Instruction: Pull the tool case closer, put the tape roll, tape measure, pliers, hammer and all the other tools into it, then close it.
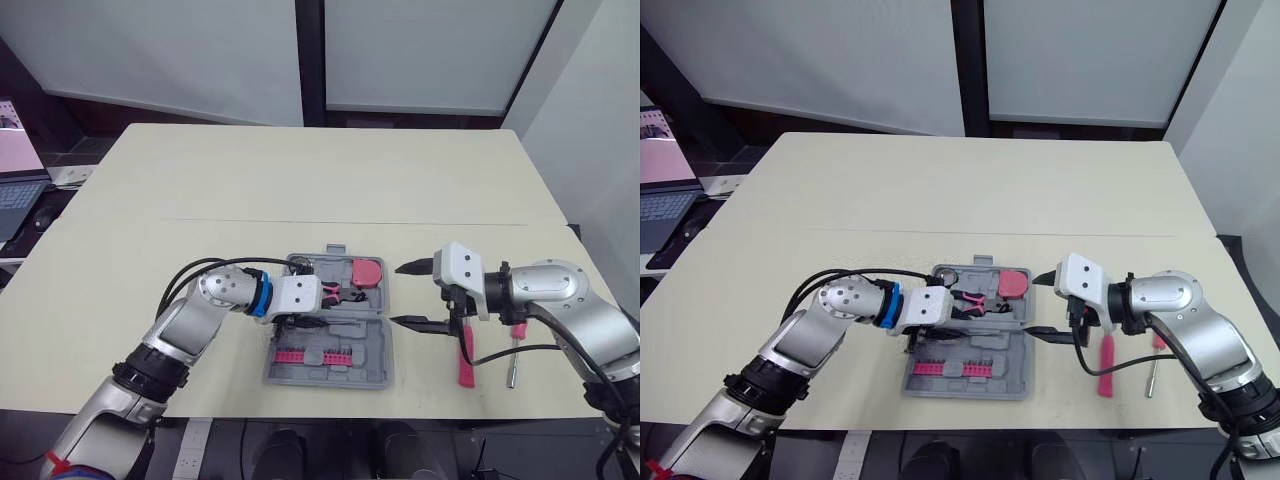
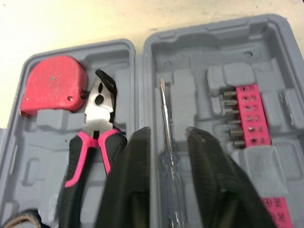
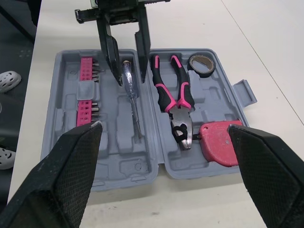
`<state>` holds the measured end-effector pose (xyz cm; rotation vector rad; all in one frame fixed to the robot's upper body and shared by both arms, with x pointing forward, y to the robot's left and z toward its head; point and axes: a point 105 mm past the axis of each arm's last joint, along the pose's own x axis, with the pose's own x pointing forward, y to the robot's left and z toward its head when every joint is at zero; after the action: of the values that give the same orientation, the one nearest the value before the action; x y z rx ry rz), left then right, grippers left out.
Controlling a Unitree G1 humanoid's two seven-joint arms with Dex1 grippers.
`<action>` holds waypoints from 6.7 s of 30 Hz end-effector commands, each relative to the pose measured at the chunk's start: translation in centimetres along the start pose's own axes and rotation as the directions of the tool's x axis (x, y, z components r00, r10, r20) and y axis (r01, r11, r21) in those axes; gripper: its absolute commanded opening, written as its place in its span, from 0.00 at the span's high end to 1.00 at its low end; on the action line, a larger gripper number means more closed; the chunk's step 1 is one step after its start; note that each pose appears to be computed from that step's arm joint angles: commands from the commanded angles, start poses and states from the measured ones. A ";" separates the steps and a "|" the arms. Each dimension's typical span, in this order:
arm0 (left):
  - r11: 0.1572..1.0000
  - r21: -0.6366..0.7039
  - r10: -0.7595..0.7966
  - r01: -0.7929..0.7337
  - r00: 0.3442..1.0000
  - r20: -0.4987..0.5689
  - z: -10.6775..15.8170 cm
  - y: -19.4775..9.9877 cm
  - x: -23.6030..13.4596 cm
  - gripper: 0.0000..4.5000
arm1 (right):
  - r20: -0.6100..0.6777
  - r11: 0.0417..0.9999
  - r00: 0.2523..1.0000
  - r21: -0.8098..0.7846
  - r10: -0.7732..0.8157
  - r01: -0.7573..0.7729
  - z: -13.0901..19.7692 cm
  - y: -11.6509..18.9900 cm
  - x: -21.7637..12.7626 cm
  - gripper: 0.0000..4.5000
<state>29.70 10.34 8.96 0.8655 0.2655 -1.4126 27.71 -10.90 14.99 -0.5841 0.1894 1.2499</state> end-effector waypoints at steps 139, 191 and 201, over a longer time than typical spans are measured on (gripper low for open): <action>0.958 -0.241 0.237 -0.153 0.897 0.374 7.7 -3.6 -7.0 0.00 | -0.462 0.376 0.783 0.697 -0.416 0.611 -10.2 3.2 -1.0 0.57; 0.952 -0.258 0.246 -0.163 0.911 0.331 7.1 -5.8 -6.6 0.00 | -0.776 -0.078 0.567 -0.606 0.277 -0.792 -9.5 -1.0 2.6 0.73; 0.955 -0.253 0.237 -0.155 0.911 0.338 7.2 -5.8 -6.4 0.00 | -0.773 -0.064 0.579 -0.612 0.258 -0.788 -9.6 -1.5 2.4 0.94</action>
<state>21.13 11.39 15.18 0.3971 0.0811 -1.2765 31.28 -14.03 6.05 -2.1673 -0.0572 2.0352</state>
